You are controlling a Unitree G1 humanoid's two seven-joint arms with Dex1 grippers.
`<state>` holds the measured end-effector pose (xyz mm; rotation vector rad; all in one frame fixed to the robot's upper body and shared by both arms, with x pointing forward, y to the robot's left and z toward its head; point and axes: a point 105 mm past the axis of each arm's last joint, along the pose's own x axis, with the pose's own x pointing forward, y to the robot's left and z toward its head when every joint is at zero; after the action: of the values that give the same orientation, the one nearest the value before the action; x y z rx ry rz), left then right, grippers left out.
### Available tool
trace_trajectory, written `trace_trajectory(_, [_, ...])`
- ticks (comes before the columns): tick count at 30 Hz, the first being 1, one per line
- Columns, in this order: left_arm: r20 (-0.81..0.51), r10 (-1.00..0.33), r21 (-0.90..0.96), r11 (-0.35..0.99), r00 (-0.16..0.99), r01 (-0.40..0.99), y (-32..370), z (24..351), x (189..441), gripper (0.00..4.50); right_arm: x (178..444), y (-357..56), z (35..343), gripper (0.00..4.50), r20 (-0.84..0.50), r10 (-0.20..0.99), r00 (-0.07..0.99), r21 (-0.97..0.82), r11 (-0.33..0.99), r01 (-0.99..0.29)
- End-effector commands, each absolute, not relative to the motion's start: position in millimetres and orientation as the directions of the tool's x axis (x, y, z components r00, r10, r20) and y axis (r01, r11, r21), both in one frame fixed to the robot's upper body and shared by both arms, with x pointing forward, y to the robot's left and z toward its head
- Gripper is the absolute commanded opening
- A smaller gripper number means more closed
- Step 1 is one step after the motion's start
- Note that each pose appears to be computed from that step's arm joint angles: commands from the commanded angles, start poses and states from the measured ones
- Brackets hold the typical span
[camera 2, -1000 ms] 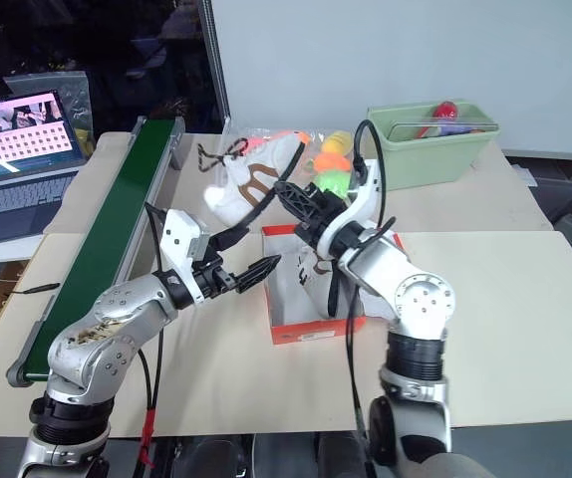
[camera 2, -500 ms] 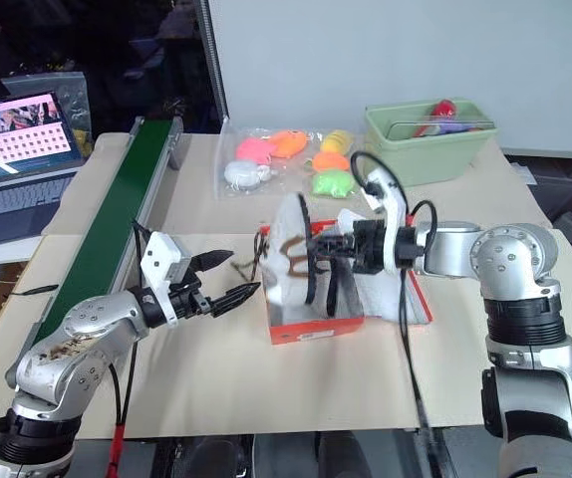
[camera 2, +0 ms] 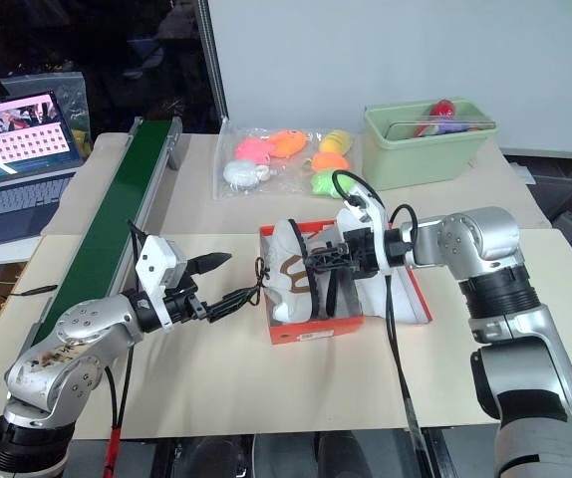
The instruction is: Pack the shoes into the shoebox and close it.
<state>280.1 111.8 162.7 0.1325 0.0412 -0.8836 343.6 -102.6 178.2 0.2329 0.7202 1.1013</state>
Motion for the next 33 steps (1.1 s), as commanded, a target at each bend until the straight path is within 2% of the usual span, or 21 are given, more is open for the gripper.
trace_trajectory(1, [-0.055, -0.777, 0.131, 0.617, 0.627, 0.776, 109.8, 173.8, 274.3, 4.39, 352.4, -103.6, 202.4, 0.0, -0.351, 0.895, 0.276, 0.498, 0.428, -0.754])
trace_trajectory(11, [-0.058, -0.775, 0.137, 0.618, 0.63, 0.774, 110.1, 175.1, 272.5, 4.39, 353.3, -92.8, 151.5, 0.0, -0.432, 0.871, 0.235, 0.549, 0.461, -0.697])
trace_trajectory(18, [-0.057, -0.774, 0.139, 0.62, 0.631, 0.772, 109.9, 176.7, 271.8, 4.39, 375.6, -111.6, 139.2, 0.0, -0.483, 0.815, 0.321, 0.503, 0.558, -0.66])
trace_trajectory(23, [-0.054, -0.767, 0.141, 0.628, 0.639, 0.765, 111.4, 177.3, 273.8, 4.39, 383.8, -114.9, 138.1, 0.0, -0.507, 0.793, 0.339, 0.449, 0.578, -0.681])
trace_trajectory(29, [-0.054, -0.766, 0.144, 0.628, 0.64, 0.765, 110.9, 177.7, 274.5, 4.39, 380.4, -105.6, 118.9, 0.0, -0.585, 0.756, 0.293, 0.352, 0.563, -0.748])
trace_trajectory(33, [-0.054, -0.756, 0.147, 0.64, 0.652, 0.754, 114.3, 178.5, 276.0, 4.39, 376.1, -99.6, 97.1, 0.0, -0.686, 0.669, 0.287, 0.217, 0.564, -0.797])
